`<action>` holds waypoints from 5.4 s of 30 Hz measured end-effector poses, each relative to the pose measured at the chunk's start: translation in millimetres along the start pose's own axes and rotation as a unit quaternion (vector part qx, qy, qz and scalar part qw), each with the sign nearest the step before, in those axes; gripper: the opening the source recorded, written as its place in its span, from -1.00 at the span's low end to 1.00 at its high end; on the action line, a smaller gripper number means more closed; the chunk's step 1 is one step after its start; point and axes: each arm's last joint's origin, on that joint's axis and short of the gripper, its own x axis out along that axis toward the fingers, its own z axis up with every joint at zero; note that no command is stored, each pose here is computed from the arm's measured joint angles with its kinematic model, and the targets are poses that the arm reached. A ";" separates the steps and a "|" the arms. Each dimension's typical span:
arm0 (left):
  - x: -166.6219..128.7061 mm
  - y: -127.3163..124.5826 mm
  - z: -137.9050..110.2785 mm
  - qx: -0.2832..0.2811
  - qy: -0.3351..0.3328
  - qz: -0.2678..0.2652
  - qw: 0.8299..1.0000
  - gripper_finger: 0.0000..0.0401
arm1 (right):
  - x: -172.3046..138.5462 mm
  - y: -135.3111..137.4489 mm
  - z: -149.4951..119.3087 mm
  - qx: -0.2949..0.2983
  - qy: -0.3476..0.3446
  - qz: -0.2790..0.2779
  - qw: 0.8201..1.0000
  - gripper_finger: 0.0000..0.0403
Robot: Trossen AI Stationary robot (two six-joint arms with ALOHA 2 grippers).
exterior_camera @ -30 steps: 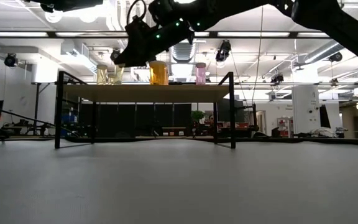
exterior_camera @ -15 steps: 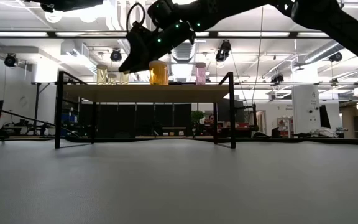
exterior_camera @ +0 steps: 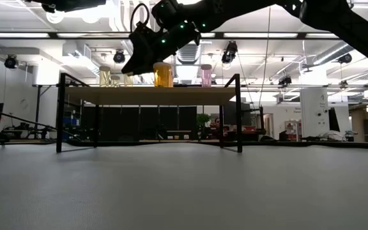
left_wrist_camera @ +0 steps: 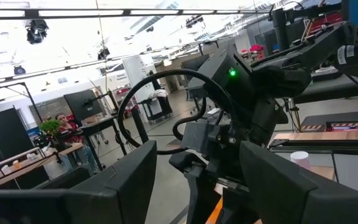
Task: Pick and place medicine bottles onto shelf by color
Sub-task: Put the yellow pill bottle on the shelf aligned with the yellow pill bottle
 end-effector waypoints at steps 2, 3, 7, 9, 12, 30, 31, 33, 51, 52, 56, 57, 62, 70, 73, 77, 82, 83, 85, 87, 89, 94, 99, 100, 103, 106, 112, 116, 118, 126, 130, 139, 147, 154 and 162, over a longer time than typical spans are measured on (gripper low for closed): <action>0.0 0.0 0.0 0.000 0.000 0.000 1.000 0.07 | 0.0 0.0 0.0 0.000 0.000 0.000 1.000 -0.23; 0.0 0.0 0.0 0.000 0.000 0.000 1.000 0.07 | 0.0 0.0 0.1 0.000 0.000 0.000 1.000 -0.20; 0.1 -0.1 -0.1 0.000 0.000 0.000 1.000 0.07 | -0.2 0.0 0.5 0.000 -0.001 0.000 1.000 -0.11; 0.0 -0.1 0.0 0.000 0.000 0.000 1.000 0.07 | -1.7 -0.2 2.9 -0.001 -0.004 -0.001 1.000 -0.07; 0.1 -0.2 -0.1 0.000 0.000 0.000 1.000 0.07 | -10.4 0.1 12.0 -0.002 -0.010 -0.001 1.000 -0.05; 15.5 -29.0 3.9 -0.014 0.017 -0.144 0.989 0.02 | -145.8 98.4 7.2 -0.051 0.166 0.047 0.984 -0.29; 16.7 -32.0 5.6 -0.016 0.020 -0.173 0.985 0.00 | -152.0 106.7 1.4 -0.053 0.161 0.054 0.984 -0.32; 18.8 -37.8 7.8 -0.019 0.037 -0.224 0.974 -0.06 | -163.2 121.3 -13.3 -0.060 0.156 0.068 0.984 -0.36; 96.8 -25.5 31.5 -0.001 0.334 -0.157 0.929 -0.98 | -234.9 145.9 -100.5 -0.106 -0.024 0.094 0.990 -0.53; 103.5 -22.6 29.5 0.006 0.357 -0.149 0.922 -0.99 | -237.0 145.5 -103.4 -0.106 -0.035 0.093 0.989 -0.52; 123.6 -14.5 17.9 0.032 0.431 -0.121 0.894 -1.00 | -241.7 144.6 -114.6 -0.103 -0.067 0.090 0.988 -0.52; 128.4 -12.8 15.1 0.035 0.443 -0.115 0.888 -1.00 | -241.8 144.5 -118.2 -0.103 -0.068 0.090 0.988 -0.52; 147.6 -7.0 7.9 0.049 0.465 -0.096 0.878 -1.00 | -243.1 144.2 -127.4 -0.103 -0.070 0.089 0.988 -0.55; 152.7 -8.2 -0.3 0.057 0.481 -0.090 0.870 -1.00 | -240.1 144.6 -131.3 -0.105 -0.062 0.090 0.988 -0.59; 153.3 -8.6 -1.0 0.057 0.481 -0.089 0.870 -1.00 | -238.2 144.9 -132.8 -0.109 -0.058 0.091 0.988 -0.61; 153.3 -8.7 -2.5 0.061 0.483 -0.084 0.870 -1.00 | -236.2 145.2 -133.8 -0.110 -0.054 0.091 0.988 -0.61; 151.3 -9.7 -12.2 0.071 0.494 -0.077 0.863 -1.00 | -236.1 145.3 -134.3 -0.109 -0.053 0.091 0.988 -0.61; 150.9 -10.3 -14.4 0.072 0.495 -0.076 0.863 -1.00 | -236.2 145.2 -134.2 -0.109 -0.054 0.091 0.988 -0.62; 149.9 -10.7 -17.5 0.074 0.496 -0.073 0.862 -1.00 | -236.2 145.2 -134.0 -0.110 -0.055 0.091 0.988 -0.63; 149.3 -10.7 -19.0 0.076 0.497 -0.068 0.861 -1.00 | -236.2 145.2 -134.0 -0.112 -0.055 0.091 0.988 -0.64; 149.1 -10.5 -19.2 0.078 0.498 -0.065 0.861 -1.00 | -236.1 145.3 -134.1 -0.113 -0.055 0.091 0.988 -0.64; 148.5 -9.6 -19.1 0.081 0.500 -0.061 0.860 -1.00 | -236.1 145.3 -134.1 -0.113 -0.055 0.091 0.988 -0.62; 146.8 -8.0 -18.6 0.089 0.502 -0.053 0.859 -1.00 | -236.1 145.3 -134.1 -0.112 -0.055 0.091 0.988 -0.65; 146.4 -7.7 -18.3 0.089 0.502 -0.053 0.858 -1.00 | -236.1 145.3 -134.1 -0.112 -0.055 0.091 0.988 -0.65; 144.9 -6.9 -17.9 0.091 0.505 -0.054 0.857 -1.00 | -236.1 145.3 -134.1 -0.112 -0.055 0.091 0.988 -0.66; 143.6 -5.9 -17.8 0.097 0.508 -0.049 0.855 -1.00 | -236.1 145.3 -134.1 -0.112 -0.055 0.091 0.988 -0.66; 145.2 -3.2 -8.5 0.083 0.487 -0.044 0.868 -1.00 | -236.1 145.3 -134.1 -0.108 -0.054 0.091 0.988 -0.66; 145.8 -1.9 -4.9 0.079 0.480 -0.040 0.873 -1.00 | -236.1 145.3 -134.1 -0.109 -0.054 0.091 0.988 -0.66; 145.2 -3.5 -9.7 0.083 0.487 -0.042 0.869 -1.00 | -236.1 145.3 -134.1 -0.109 -0.054 0.091 0.988 -0.66; 147.2 -7.6 -20.7 0.097 0.500 -0.033 0.860 -1.00 | -236.1 145.3 -134.3 -0.108 -0.053 0.091 0.988 -0.66; 145.4 -6.2 -20.1 0.101 0.503 -0.030 0.858 -1.00 | -236.1 145.3 -134.4 -0.105 -0.052 0.091 0.989 -0.66; 137.8 -2.2 -18.9 0.102 0.520 -0.023 0.848 -1.00 | -235.9 145.3 -135.1 -0.107 -0.052 0.091 0.989 -0.66; 132.8 1.5 -15.9 0.101 0.526 -0.012 0.844 -1.00 | -235.9 145.2 -135.1 -0.108 -0.052 0.091 0.989 -0.66; 129.6 3.1 -15.9 0.099 0.536 -0.005 0.839 -1.00 | -235.8 145.2 -135.1 -0.108 -0.052 0.091 0.989 -0.66; 130.3 3.0 -15.4 0.097 0.533 -0.005 0.841 -1.00 | -235.8 145.2 -135.2 -0.105 -0.052 0.091 0.989 -0.66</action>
